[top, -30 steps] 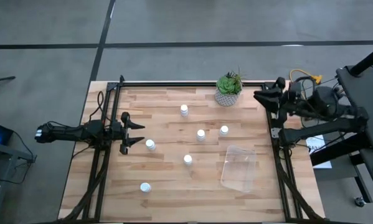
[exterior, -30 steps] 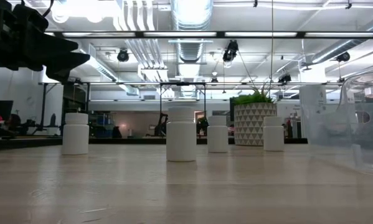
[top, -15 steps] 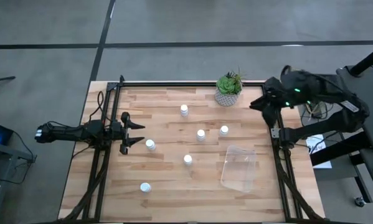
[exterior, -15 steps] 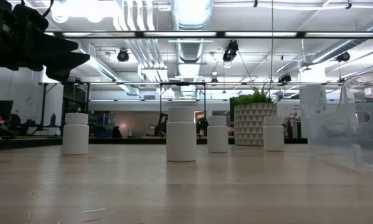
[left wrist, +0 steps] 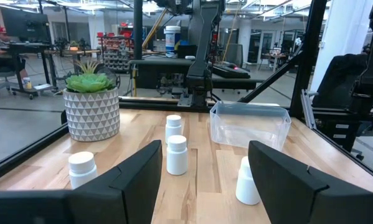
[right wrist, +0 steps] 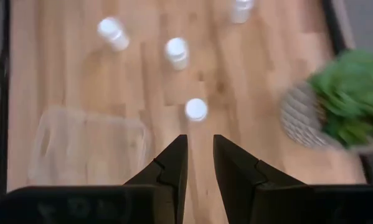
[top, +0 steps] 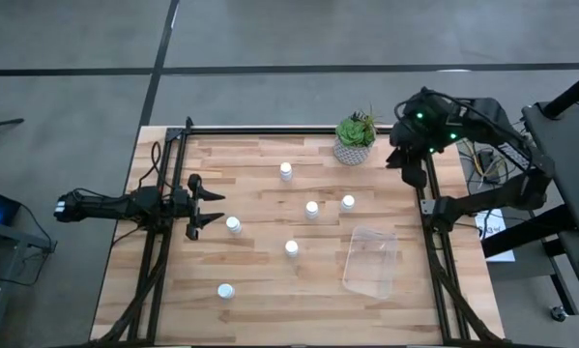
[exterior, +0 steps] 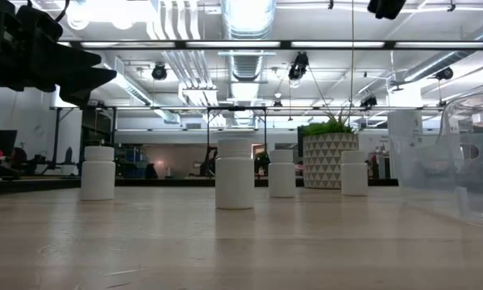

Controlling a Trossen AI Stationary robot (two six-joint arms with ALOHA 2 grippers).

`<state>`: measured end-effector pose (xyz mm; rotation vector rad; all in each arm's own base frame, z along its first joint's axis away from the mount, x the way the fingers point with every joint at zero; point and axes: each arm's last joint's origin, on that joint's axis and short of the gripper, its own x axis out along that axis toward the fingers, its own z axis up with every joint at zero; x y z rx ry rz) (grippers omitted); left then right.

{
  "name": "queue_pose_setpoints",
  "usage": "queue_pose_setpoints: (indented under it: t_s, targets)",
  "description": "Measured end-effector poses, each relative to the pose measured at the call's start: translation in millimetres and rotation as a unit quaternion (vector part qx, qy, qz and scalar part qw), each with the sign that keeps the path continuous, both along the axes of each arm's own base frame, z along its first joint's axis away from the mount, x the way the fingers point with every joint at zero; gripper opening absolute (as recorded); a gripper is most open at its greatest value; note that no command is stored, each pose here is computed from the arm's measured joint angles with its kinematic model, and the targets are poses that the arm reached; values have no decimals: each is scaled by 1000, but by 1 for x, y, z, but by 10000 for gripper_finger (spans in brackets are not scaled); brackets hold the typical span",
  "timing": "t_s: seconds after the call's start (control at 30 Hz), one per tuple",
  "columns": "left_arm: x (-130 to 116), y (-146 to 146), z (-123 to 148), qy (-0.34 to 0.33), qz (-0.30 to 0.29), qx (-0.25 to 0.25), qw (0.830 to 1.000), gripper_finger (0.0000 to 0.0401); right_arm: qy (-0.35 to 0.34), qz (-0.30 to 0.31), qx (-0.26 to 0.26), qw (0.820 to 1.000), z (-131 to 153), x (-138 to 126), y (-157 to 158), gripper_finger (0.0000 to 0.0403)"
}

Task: Pick and place pill bottles into a basket
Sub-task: Put the white medicine bottle into the transparent bin

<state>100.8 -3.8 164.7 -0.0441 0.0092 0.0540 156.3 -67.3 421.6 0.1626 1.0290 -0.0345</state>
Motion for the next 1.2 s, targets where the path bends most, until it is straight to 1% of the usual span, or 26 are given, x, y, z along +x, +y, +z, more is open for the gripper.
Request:
queue_pose_setpoints:
  t_s: [0.07,0.13,0.4,0.53,0.63,0.73,0.87,1.07,1.13,1.2]
  targets:
    - [0,0,0,0,0,0,1000,222,-3,42,9,999,-10,4,-1,68]
    - [0,0,0,0,0,0,1000,222,2,58,8,998,-21,10,-4,68]
    - [0,0,0,0,0,0,1000,222,42,102,8,994,-59,35,-16,70]
    - [0,0,0,0,0,0,1000,222,68,106,21,992,-72,50,-24,91]
    - [0,0,0,0,0,0,1000,221,86,106,32,990,-81,59,-28,123]
    - [0,0,0,0,0,0,1000,222,106,102,42,988,-91,68,-33,166]
    - [0,0,0,0,0,0,1000,221,135,96,53,985,-104,78,-38,236]
    - [0,0,0,0,0,0,1000,222,146,127,52,980,-113,86,-41,339]
    - [0,0,0,0,0,0,1000,221,146,134,50,979,-115,88,-42,364]
    - [0,0,0,0,0,0,1000,222,147,136,50,978,-116,89,-42,377]
